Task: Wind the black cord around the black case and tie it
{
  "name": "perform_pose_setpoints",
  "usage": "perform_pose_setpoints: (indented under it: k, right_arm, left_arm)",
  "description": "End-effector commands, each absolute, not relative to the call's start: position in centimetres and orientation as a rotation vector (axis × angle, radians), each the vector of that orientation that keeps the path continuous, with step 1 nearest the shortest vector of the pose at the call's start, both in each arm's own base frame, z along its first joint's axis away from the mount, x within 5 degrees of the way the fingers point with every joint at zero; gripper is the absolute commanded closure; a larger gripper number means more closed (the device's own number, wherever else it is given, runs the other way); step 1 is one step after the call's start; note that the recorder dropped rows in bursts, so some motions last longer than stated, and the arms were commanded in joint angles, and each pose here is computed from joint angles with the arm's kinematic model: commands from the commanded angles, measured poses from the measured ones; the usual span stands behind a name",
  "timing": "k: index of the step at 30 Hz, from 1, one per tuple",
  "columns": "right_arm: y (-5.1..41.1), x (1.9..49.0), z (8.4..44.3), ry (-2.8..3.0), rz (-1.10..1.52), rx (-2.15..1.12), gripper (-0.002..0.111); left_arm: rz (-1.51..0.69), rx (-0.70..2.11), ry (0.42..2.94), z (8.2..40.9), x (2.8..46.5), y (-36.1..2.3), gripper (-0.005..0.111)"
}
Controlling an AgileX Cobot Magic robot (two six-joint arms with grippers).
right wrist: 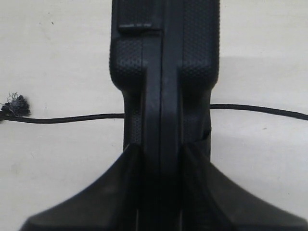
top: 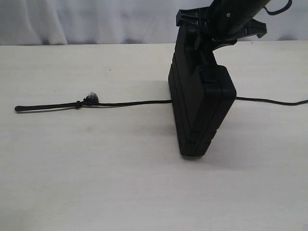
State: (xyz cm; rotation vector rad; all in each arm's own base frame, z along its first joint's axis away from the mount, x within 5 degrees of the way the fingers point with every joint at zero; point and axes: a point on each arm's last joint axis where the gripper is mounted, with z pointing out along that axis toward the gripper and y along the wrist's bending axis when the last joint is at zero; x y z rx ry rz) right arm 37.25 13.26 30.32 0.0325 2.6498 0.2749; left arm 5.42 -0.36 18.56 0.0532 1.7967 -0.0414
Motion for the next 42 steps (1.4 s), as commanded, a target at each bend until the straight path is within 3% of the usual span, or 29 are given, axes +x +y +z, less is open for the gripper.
perform_pose_setpoints:
  k: [1, 35, 42]
  right_arm:
    - [13.49, 36.99, 30.41, 2.662, 0.294, 0.040, 0.104]
    - [13.49, 36.99, 30.41, 2.662, 0.294, 0.040, 0.104]
    - [13.49, 36.99, 30.41, 2.662, 0.294, 0.040, 0.104]
  left_arm:
    - [-0.048, 0.045, 1.792, 18.53, 5.41, -0.36, 0.107]
    - [-0.048, 0.045, 1.792, 18.53, 5.41, -0.36, 0.107]
    - [0.086, 0.155, 1.786, 18.53, 5.42, -0.08, 0.107]
